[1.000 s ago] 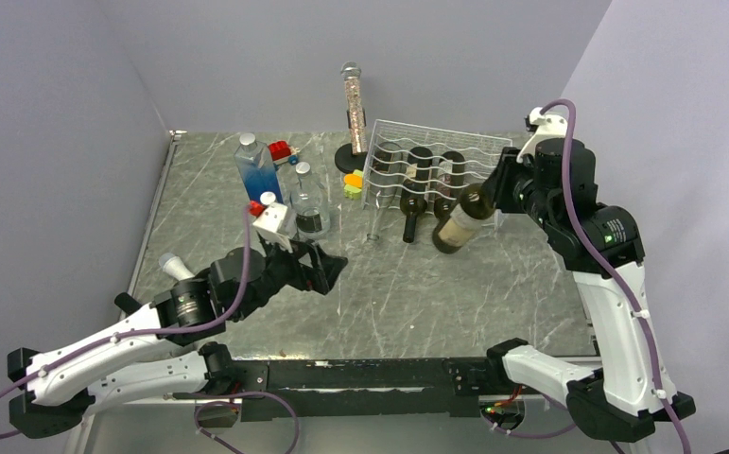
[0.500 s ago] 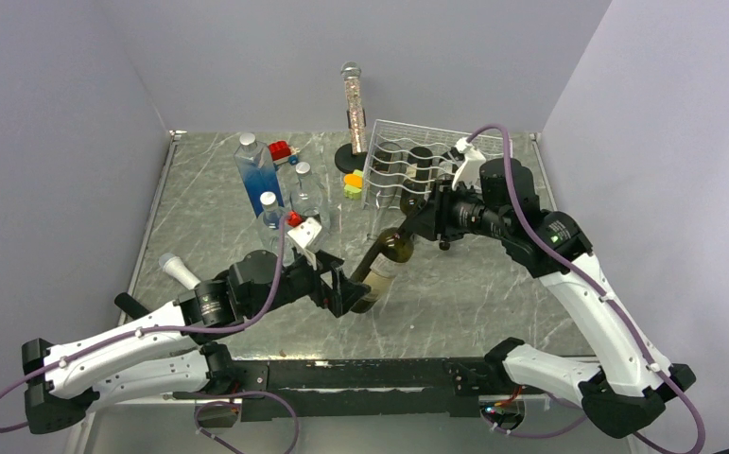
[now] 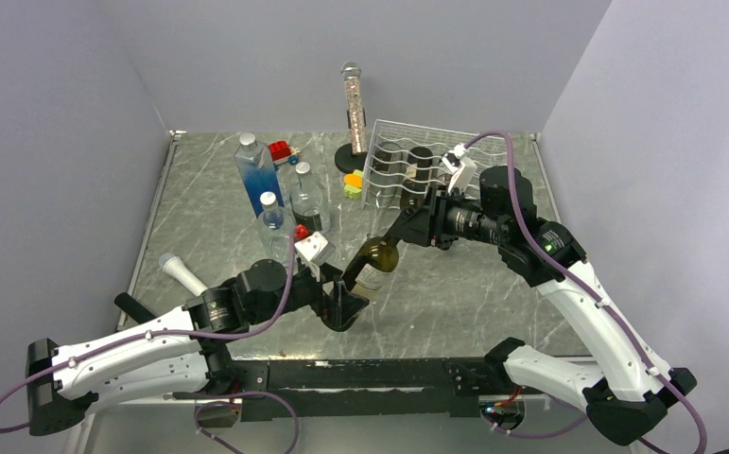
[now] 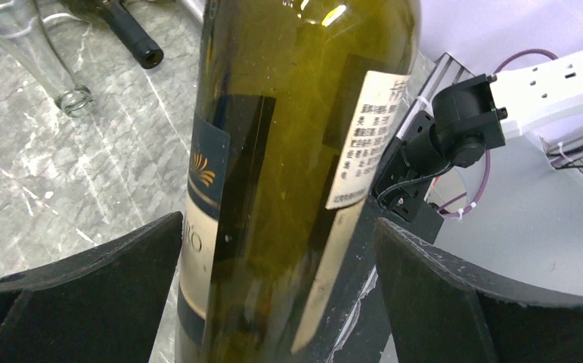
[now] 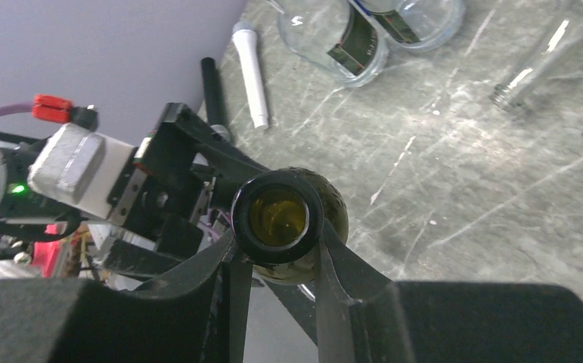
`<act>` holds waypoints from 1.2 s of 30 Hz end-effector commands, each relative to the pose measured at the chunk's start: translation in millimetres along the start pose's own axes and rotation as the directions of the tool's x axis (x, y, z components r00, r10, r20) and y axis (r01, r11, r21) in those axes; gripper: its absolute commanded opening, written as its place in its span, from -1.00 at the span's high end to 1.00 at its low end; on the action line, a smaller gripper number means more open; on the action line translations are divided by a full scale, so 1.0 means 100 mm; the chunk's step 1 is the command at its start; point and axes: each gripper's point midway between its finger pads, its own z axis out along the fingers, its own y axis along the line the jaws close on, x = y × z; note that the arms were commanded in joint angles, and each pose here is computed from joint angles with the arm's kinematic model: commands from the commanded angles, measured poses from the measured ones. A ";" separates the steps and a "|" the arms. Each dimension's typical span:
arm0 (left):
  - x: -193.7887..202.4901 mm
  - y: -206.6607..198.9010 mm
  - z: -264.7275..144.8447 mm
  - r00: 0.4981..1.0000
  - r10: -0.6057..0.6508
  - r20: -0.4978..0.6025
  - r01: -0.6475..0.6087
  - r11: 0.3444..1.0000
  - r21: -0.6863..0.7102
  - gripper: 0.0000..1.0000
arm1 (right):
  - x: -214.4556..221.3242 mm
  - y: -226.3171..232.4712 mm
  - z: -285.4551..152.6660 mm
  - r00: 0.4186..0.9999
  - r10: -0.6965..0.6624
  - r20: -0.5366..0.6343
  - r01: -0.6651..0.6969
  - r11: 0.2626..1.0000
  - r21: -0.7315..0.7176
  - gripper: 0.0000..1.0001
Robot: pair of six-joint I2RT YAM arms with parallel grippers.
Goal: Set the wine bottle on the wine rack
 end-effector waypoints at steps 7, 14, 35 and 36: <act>0.03 -0.16 0.04 0.999 0.053 0.011 -0.054 0.992 0.111 -0.99 | -0.26 0.75 -0.31 0.991 -0.033 0.129 0.073 0.945 -0.318 1.00; -0.01 -0.23 0.04 0.997 0.065 0.033 -0.070 0.986 0.151 -0.95 | -0.20 0.75 -0.33 0.992 -0.042 0.119 0.079 0.940 -0.331 1.00; -0.54 -0.42 -0.31 0.931 0.278 0.236 -0.326 0.925 0.196 0.98 | -0.15 0.33 -0.31 0.986 -0.105 0.128 0.119 0.987 -0.108 -0.96; -0.57 -0.40 -0.33 0.923 0.297 0.244 -0.344 0.921 0.183 0.98 | -0.17 0.31 -0.34 0.983 -0.114 0.141 0.128 0.988 -0.091 -0.99</act>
